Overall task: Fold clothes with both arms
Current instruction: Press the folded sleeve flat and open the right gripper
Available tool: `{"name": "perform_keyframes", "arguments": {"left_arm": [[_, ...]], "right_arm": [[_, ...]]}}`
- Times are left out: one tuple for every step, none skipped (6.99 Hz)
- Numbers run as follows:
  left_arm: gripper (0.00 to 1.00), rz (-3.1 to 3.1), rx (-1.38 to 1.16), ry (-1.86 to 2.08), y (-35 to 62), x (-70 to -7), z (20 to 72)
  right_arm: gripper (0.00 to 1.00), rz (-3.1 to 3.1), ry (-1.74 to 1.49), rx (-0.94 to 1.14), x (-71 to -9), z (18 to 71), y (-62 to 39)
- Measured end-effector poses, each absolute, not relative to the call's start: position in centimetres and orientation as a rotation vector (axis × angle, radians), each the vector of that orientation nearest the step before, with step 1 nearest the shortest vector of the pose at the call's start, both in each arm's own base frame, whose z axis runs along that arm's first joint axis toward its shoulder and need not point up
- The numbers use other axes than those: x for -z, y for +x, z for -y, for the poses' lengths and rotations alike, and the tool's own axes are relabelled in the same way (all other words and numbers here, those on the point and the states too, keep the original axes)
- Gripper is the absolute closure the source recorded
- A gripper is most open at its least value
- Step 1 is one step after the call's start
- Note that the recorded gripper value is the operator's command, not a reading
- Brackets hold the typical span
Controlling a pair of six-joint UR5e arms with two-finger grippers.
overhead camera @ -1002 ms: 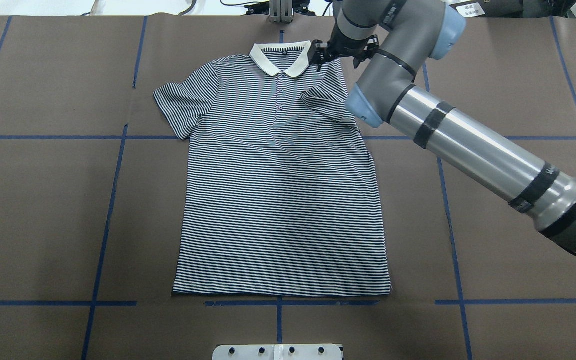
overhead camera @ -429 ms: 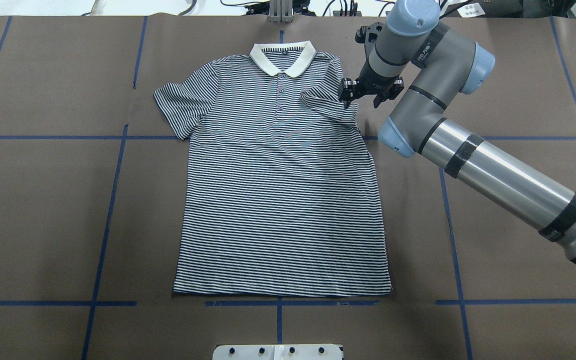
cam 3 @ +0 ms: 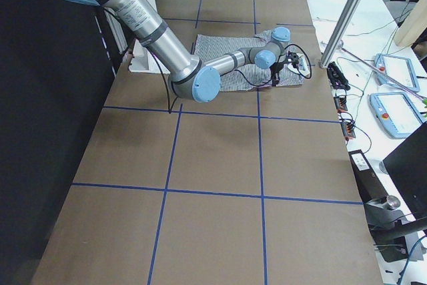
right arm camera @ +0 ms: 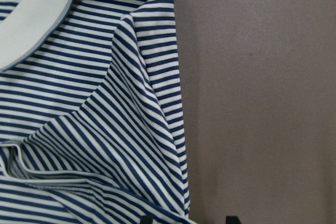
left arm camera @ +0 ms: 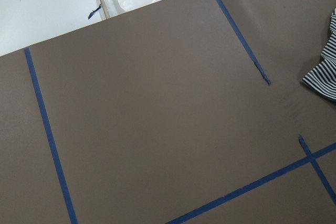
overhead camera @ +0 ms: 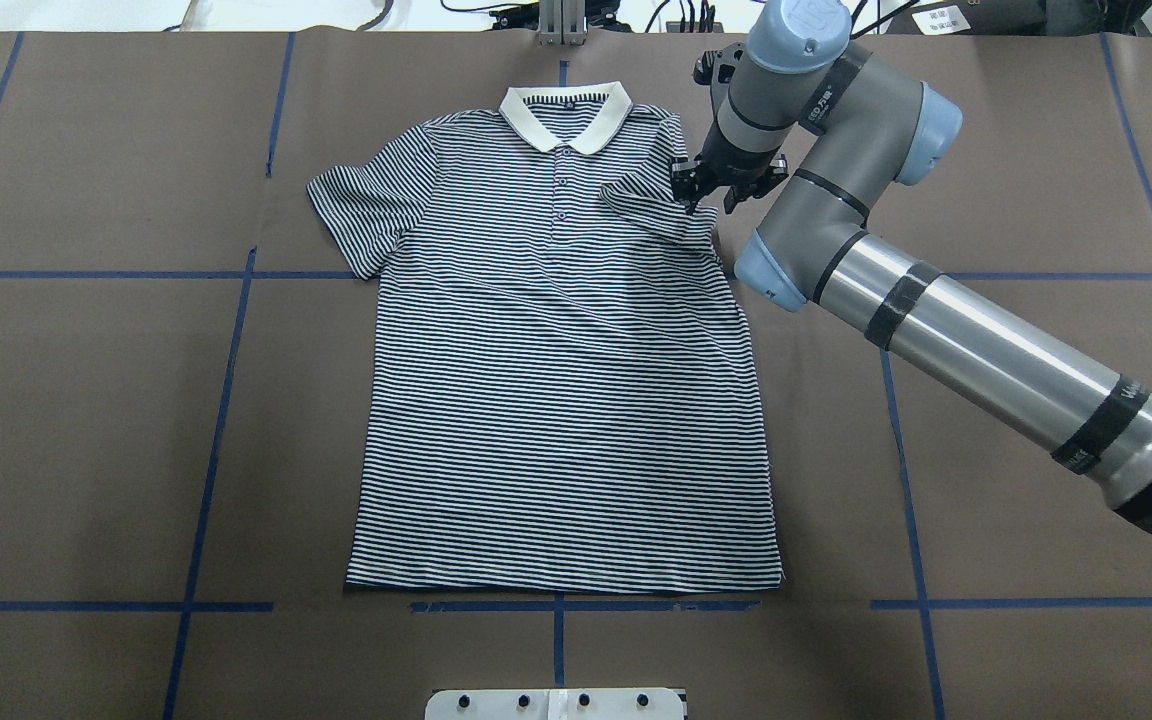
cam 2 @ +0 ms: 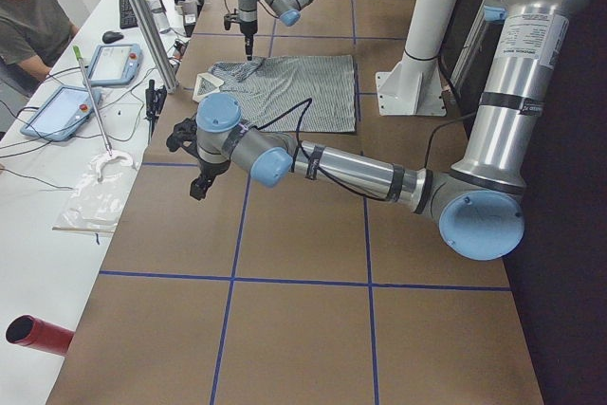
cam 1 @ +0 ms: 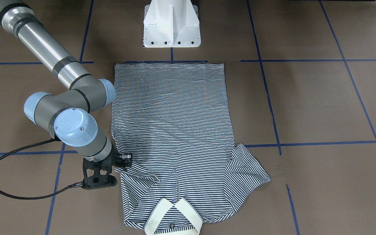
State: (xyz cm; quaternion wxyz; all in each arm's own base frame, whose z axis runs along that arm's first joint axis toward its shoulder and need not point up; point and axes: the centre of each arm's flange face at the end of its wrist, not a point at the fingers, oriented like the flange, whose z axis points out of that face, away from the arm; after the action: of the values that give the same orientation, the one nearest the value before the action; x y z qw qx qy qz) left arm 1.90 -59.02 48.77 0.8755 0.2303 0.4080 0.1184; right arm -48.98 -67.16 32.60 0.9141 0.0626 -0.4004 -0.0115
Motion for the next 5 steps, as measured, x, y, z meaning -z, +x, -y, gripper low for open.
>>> {"name": "perform_keyframes", "arguments": {"left_arm": [[0.00,-0.852,-0.247,0.481,1.90,-48.77,59.02],[0.00,-0.852,-0.247,0.481,1.90,-48.77,59.02],[0.00,-0.852,-0.248,0.482,1.91,-48.73,59.04],[0.00,-0.852,-0.248,0.483,1.91,-48.66,59.09],[0.00,-0.852,-0.248,0.483,1.91,-48.62,59.11]], "right_arm": [[0.67,0.822,0.133,0.025,-32.77,67.23,-49.31],[0.93,0.822,0.134,0.026,-32.88,67.22,-49.47],[1.00,0.823,0.135,0.027,-32.87,67.19,-49.55],[1.00,0.826,0.138,0.030,-32.71,67.14,-49.57],[1.00,0.830,0.143,0.034,-32.41,67.05,-49.53]]}}
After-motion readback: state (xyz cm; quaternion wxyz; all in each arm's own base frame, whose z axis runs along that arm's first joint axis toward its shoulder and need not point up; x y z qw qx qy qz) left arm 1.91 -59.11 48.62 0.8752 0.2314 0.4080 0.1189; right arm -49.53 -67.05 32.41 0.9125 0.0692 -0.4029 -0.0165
